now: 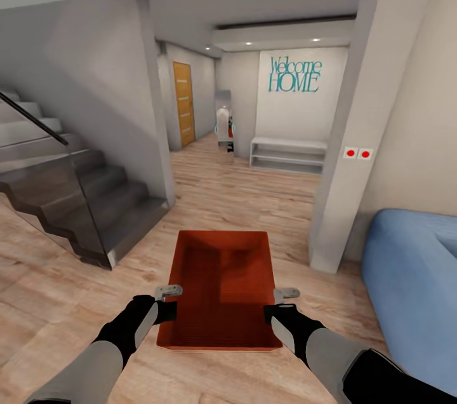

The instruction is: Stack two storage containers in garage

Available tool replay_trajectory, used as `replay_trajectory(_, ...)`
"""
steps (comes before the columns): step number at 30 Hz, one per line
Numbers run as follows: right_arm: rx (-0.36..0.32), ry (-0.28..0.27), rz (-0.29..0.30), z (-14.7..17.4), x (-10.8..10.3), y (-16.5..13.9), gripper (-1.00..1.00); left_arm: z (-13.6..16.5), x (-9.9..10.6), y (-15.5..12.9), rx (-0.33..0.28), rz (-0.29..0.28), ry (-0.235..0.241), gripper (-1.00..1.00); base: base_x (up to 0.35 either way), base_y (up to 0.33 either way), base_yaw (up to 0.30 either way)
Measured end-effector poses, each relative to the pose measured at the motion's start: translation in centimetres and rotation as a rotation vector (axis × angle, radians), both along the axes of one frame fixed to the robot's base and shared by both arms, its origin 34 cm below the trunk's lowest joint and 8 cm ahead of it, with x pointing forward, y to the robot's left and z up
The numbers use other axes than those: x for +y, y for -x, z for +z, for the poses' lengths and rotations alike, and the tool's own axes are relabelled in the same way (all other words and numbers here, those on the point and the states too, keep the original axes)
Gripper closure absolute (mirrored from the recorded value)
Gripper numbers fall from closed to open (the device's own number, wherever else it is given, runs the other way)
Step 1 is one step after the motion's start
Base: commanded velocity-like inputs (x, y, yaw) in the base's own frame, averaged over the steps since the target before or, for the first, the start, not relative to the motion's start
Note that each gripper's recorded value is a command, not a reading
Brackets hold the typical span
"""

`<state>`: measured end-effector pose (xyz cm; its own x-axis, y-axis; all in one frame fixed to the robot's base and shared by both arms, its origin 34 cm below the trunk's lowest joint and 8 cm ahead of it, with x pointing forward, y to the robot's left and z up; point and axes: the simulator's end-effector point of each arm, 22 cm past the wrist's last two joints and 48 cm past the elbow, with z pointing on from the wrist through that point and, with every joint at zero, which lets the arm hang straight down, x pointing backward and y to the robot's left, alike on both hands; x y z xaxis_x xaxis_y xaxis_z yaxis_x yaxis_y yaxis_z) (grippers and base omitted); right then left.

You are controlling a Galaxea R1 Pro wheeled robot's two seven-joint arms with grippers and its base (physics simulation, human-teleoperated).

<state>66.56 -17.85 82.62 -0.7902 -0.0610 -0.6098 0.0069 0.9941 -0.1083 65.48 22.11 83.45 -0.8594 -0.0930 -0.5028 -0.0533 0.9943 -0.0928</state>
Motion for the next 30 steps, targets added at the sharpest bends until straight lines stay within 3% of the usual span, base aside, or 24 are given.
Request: replay_trajectory(30,-0.001,0.000,0.000,0.02,0.00,-0.02,1.00,0.03,0.00,-0.04,0.000,0.000,0.000,1.00,0.323,0.000,0.000)
